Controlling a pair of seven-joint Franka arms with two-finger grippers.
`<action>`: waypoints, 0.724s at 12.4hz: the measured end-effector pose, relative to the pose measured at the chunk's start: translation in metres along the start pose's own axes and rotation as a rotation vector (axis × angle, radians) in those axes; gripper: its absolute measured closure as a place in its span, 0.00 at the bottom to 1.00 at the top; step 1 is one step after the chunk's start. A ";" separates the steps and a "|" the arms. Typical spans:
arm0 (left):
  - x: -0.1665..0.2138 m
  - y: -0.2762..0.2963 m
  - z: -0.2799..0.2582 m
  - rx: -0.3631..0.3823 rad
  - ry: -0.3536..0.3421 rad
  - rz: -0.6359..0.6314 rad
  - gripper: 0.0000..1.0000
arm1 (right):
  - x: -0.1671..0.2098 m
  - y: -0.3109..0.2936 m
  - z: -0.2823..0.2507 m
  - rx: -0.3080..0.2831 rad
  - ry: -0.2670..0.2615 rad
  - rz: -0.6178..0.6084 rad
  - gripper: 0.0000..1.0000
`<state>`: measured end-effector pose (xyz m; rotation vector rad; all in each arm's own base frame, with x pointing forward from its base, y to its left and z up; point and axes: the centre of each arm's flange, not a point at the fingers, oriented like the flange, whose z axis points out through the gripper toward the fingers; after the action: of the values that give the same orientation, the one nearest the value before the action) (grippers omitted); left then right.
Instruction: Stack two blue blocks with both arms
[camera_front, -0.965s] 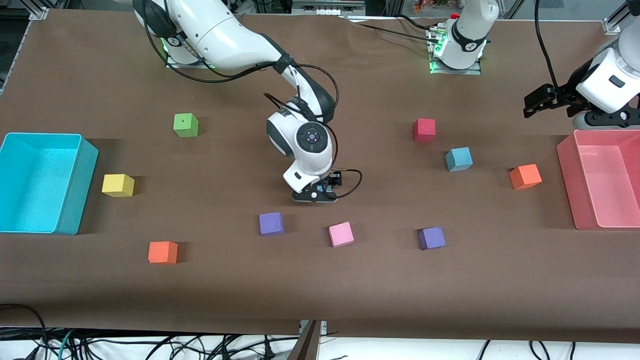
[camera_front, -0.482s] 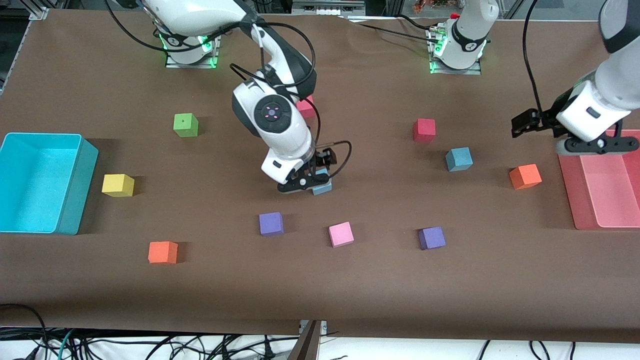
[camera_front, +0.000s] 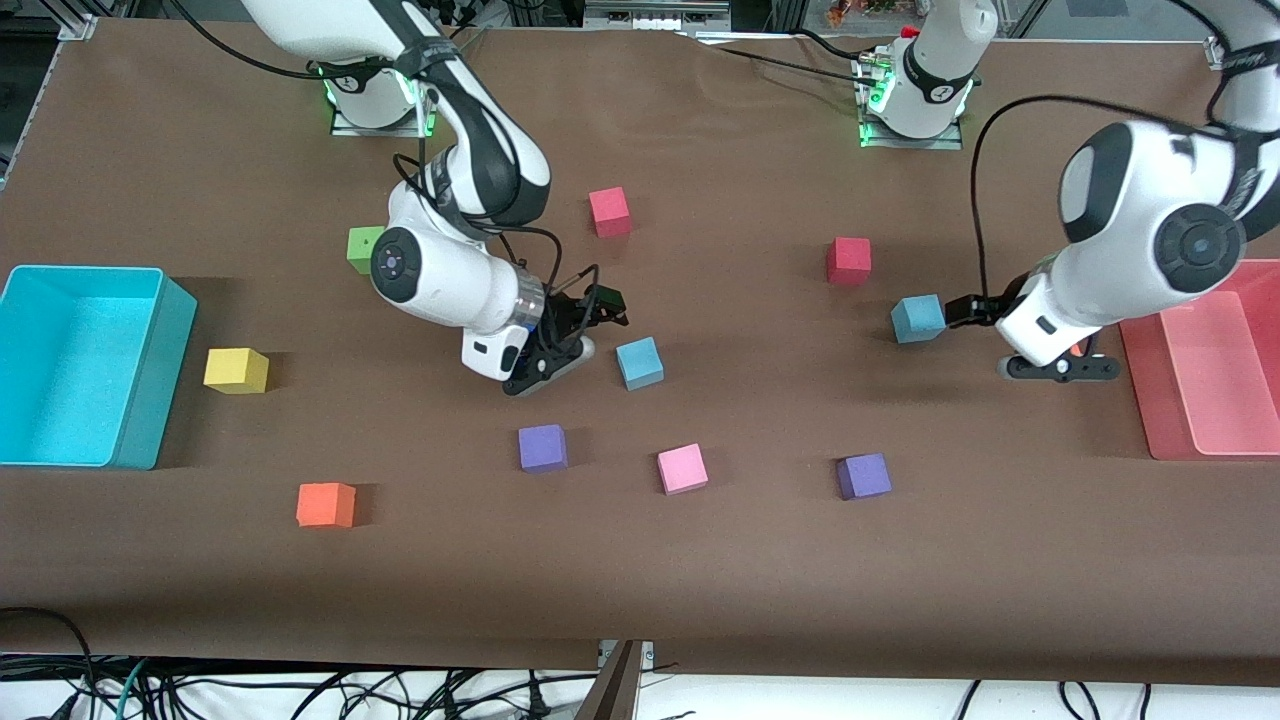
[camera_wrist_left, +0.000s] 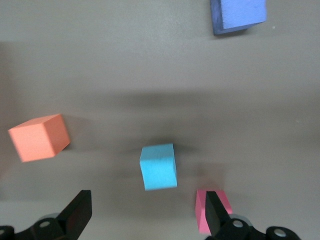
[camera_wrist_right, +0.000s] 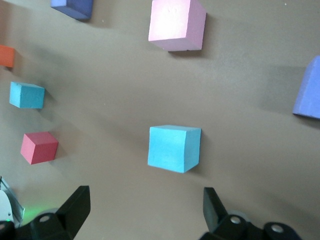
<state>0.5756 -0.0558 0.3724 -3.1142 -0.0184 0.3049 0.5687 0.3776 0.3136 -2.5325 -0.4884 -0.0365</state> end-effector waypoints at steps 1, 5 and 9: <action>-0.002 0.000 0.025 -0.002 0.018 0.000 0.00 | -0.011 0.012 0.010 0.031 0.044 -0.019 0.00; -0.030 -0.004 0.116 -0.005 0.037 -0.001 0.00 | -0.051 0.046 0.043 0.071 0.198 -0.160 0.00; -0.054 -0.007 0.164 -0.003 0.016 -0.003 0.00 | -0.083 0.067 0.079 0.093 0.318 -0.295 0.00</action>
<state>0.4905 -0.0473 0.2219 -3.1194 -0.0230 0.2797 0.5086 0.3390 0.2019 -2.2860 -0.7087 -0.5056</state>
